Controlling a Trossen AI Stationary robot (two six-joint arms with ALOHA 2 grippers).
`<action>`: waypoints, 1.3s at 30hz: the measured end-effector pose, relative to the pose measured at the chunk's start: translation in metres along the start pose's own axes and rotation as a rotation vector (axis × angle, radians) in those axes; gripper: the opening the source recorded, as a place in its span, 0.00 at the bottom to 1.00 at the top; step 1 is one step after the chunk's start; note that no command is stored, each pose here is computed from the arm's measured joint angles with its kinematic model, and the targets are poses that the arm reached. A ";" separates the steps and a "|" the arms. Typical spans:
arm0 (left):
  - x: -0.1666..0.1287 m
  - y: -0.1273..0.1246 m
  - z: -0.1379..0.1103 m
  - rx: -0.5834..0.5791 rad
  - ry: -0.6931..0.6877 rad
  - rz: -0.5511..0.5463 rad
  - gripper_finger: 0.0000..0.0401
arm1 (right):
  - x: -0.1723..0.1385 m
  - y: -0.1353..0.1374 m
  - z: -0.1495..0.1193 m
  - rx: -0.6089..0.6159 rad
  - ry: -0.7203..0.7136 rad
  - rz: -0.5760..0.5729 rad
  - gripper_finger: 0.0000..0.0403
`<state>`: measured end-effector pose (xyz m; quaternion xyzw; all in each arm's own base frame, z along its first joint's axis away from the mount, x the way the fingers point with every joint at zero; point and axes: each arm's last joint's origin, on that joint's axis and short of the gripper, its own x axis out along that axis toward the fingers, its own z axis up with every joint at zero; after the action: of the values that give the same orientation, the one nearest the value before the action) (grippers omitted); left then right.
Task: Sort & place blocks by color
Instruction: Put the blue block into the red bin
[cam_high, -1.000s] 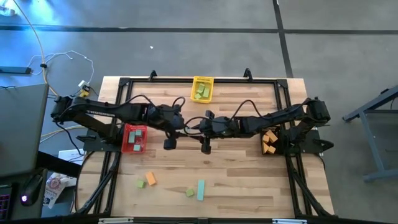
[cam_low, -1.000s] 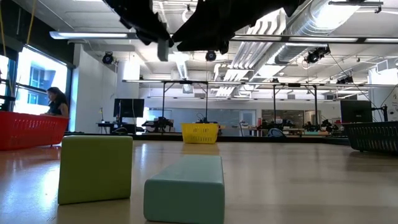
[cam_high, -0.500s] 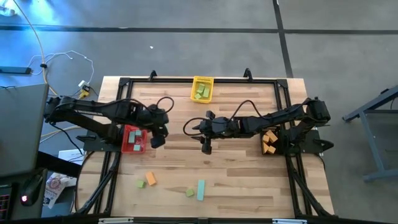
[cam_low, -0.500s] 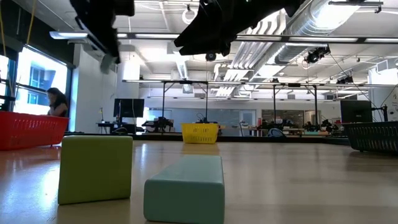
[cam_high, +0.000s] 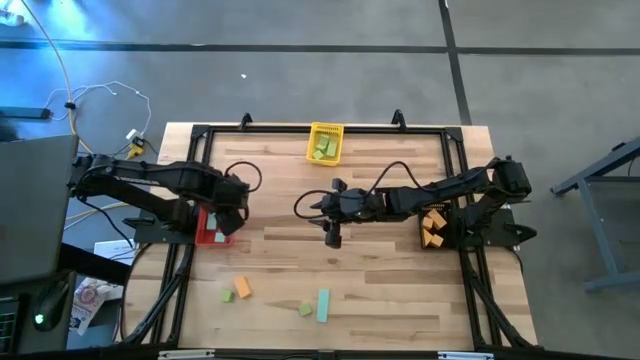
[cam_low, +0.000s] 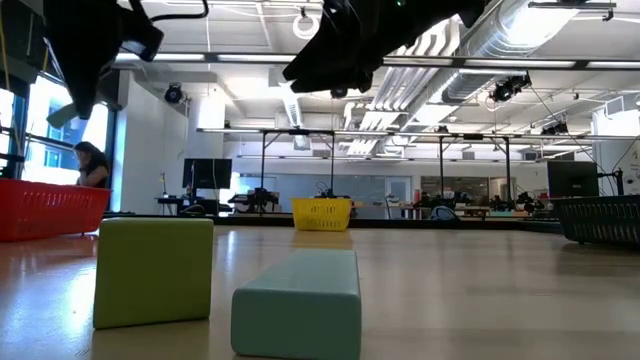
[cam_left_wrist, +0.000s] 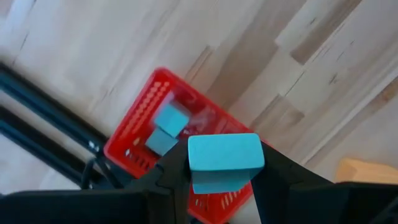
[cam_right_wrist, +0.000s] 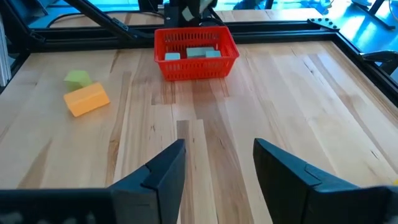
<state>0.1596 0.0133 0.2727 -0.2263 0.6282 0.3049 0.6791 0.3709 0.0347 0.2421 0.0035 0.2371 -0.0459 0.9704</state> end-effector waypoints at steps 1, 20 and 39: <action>0.000 0.000 -0.001 -0.009 0.011 -0.002 0.27 | 0.000 0.000 0.000 -0.001 0.003 0.000 0.43; 0.021 -0.014 0.006 0.018 0.235 0.110 0.27 | 0.000 0.000 -0.003 0.048 0.026 0.003 0.43; 0.066 -0.025 0.008 0.155 0.404 0.162 0.30 | 0.000 0.000 -0.005 0.047 0.051 0.017 0.43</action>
<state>0.1840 0.0097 0.2065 -0.1786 0.7890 0.2576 0.5284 0.3684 0.0351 0.2378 0.0294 0.2608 -0.0430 0.9640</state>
